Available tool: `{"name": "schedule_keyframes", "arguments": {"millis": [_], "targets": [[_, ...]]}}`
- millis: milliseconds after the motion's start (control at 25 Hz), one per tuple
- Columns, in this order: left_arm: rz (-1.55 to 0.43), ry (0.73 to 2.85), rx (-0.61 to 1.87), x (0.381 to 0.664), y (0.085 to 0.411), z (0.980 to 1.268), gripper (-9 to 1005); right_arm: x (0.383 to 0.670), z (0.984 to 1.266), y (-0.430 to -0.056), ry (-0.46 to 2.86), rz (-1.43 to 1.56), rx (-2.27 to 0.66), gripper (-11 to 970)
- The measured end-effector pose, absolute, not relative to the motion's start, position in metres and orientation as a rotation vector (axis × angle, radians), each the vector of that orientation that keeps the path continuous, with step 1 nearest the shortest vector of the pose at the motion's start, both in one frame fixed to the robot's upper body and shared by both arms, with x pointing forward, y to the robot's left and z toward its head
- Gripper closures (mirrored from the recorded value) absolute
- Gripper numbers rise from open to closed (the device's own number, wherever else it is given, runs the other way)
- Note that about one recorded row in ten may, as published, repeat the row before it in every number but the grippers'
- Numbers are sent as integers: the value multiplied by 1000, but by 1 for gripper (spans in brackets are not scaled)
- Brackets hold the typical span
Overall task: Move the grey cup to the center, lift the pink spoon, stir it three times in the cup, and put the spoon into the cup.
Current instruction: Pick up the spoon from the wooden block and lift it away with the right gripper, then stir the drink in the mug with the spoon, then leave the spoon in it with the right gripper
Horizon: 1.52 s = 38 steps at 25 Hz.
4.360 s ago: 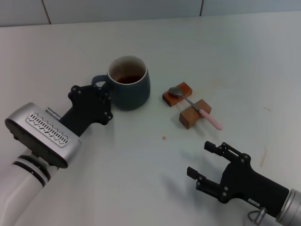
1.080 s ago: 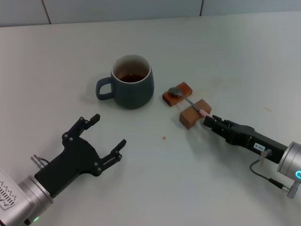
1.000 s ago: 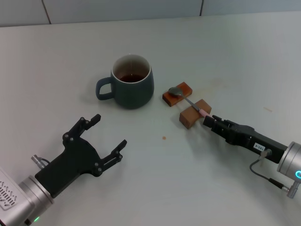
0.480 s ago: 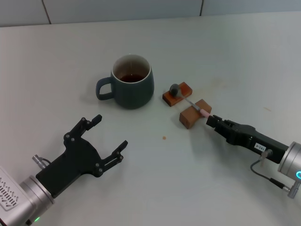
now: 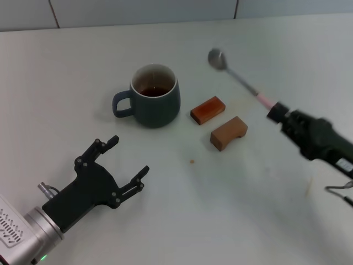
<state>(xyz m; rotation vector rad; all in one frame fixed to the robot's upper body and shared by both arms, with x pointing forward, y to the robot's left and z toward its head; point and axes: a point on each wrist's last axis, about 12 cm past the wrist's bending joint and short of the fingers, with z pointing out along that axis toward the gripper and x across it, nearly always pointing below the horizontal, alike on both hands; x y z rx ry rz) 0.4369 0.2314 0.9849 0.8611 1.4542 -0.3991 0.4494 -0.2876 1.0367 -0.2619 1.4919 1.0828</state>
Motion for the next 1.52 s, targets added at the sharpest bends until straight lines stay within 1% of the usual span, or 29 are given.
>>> {"name": "schedule_keyframes", "arguments": {"millis": [40,80,120,160,200,240,320,360,400,440,480,520,560,600,640,680,760,800,840,960,1000,1040,1080,1200,1240,1400,1520], "targets": [[-399,1454,861,437,231,985,146,449,1037,-288,1492,1083,-262,834],[-389,1451,869,437,231,985,146,456,1051,-295,1442,1075,-312,834],[-389,1451,869,437,231,985,146,456,1051,-295,1442,1075,-312,834],[-386,1451,871,437,231,984,146,460,1060,-298,1416,1065,-346,834],[-384,1453,872,436,232,984,146,469,1077,-303,1383,1056,-404,834],[-384,1453,872,436,232,984,146,469,1077,-303,1383,1056,-404,833],[-383,1454,871,436,232,984,146,479,1096,-305,1370,1068,-464,833],[-383,1455,871,436,232,984,146,486,1109,-305,1379,1076,-508,833],[-383,1455,871,436,232,984,146,499,1132,-304,1412,1051,-593,833],[-383,1455,871,436,232,984,146,499,1132,-304,1412,1051,-593,833],[-383,1455,871,436,232,984,146,506,1143,-303,1441,1019,-635,833],[-384,1456,871,436,232,984,146,520,1167,-297,1515,930,-715,833],[-384,1456,871,436,232,984,146,520,1167,-297,1515,930,-715,833],[-385,1458,871,437,231,984,146,531,1194,-287,1587,841,-795,833],[-385,1458,871,437,231,984,146,531,1194,-287,1587,841,-795,833],[-385,1460,872,437,232,984,146,535,1207,-282,1629,815,-825,833],[-388,1461,872,437,231,984,146,541,1236,-271,1712,744,-882,833],[-390,1462,872,437,231,984,146,545,1265,-259,1806,655,-926,833],[-390,1462,872,437,231,984,146,545,1265,-259,1806,655,-926,833],[-390,1463,871,437,231,983,146,548,1300,-243,1903,565,-976,834],[-390,1465,871,437,231,983,146,552,1322,-232,1950,552,-1017,834],[-390,1465,871,437,231,983,146,552,1322,-232,1950,552,-1017,834],[-390,1466,870,437,231,983,146,553,1328,-230,1961,548,-1029,834],[-389,1469,868,436,232,983,146,558,1356,-216,2026,492,-1085,834],[-389,1469,868,436,232,983,146,558,1356,-216,2026,492,-1085,834],[-389,1472,865,435,232,982,146,571,1370,-193,2108,369,-1146,834],[-389,1472,865,435,232,982,146,579,1371,-184,2151,337,-1167,834]]}}
